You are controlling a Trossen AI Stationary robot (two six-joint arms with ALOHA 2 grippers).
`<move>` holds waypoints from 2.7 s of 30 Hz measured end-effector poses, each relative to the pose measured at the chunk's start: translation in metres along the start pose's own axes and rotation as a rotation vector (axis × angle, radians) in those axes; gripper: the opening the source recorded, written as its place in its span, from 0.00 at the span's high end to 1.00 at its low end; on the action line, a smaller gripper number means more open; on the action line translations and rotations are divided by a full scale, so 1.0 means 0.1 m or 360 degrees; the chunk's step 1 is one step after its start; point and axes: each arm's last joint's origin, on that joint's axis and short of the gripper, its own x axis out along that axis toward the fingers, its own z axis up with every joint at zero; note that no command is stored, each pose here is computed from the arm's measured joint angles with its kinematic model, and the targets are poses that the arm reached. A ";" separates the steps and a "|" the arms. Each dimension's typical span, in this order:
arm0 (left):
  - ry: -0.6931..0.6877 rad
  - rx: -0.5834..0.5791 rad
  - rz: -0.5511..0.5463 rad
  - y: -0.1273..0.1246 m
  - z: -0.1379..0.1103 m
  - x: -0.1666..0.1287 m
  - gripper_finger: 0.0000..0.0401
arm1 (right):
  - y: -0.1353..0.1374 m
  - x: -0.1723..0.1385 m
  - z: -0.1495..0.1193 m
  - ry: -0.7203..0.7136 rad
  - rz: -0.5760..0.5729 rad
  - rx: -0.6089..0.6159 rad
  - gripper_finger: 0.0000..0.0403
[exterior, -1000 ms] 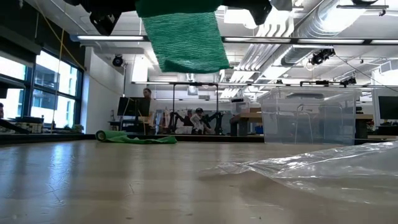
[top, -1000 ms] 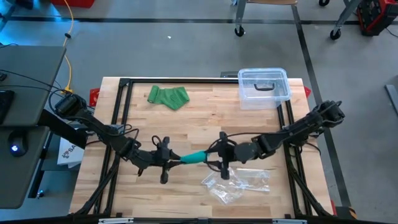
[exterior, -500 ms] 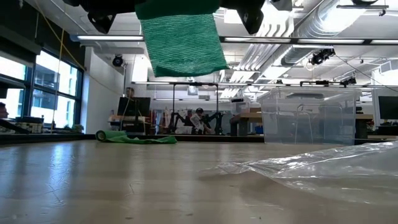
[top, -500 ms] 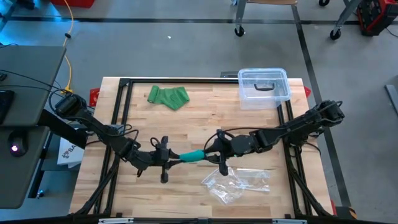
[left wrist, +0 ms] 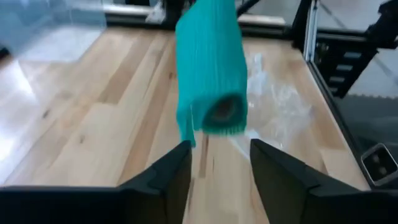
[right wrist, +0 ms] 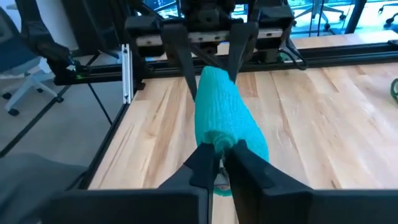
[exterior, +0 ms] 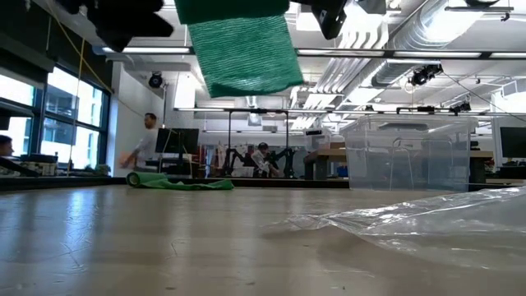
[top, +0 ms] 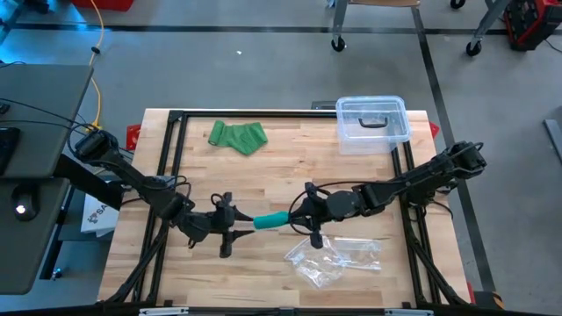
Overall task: Roll bandage
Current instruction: Roll the blue bandage
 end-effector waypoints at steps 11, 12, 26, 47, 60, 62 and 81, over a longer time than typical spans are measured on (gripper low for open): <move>-0.0175 0.0242 0.0207 -0.13 -0.02 0.02 0.58 | 0.01 -0.13 0.15 -0.0114 0.0054 -0.0034 0.95; -0.0212 0.0257 0.0200 -0.15 -0.01 0.06 0.58 | 0.01 -0.14 0.16 -0.0125 0.0056 -0.0032 0.95; -0.0452 0.0191 0.0343 -0.04 -0.01 0.62 0.60 | 0.05 -0.18 0.20 -0.0174 0.0131 -0.0041 0.95; -0.0361 0.0004 -0.0134 -0.27 -0.11 0.54 1.00 | 0.24 -0.28 0.13 -0.0120 -0.0143 -0.0446 0.95; -0.0599 -0.0045 -0.0425 -0.32 0.12 0.41 1.00 | 0.59 -0.14 -0.10 -0.0083 -0.0384 -0.1217 0.95; -0.0616 -0.0052 -0.0447 -0.33 0.14 0.37 1.00 | 0.64 -0.13 -0.13 -0.0087 -0.0438 -0.1321 0.95; -0.0334 -0.0195 -0.0561 -0.28 0.10 0.30 0.84 | 0.79 -0.14 -0.17 -0.0094 -0.0586 -0.1546 0.95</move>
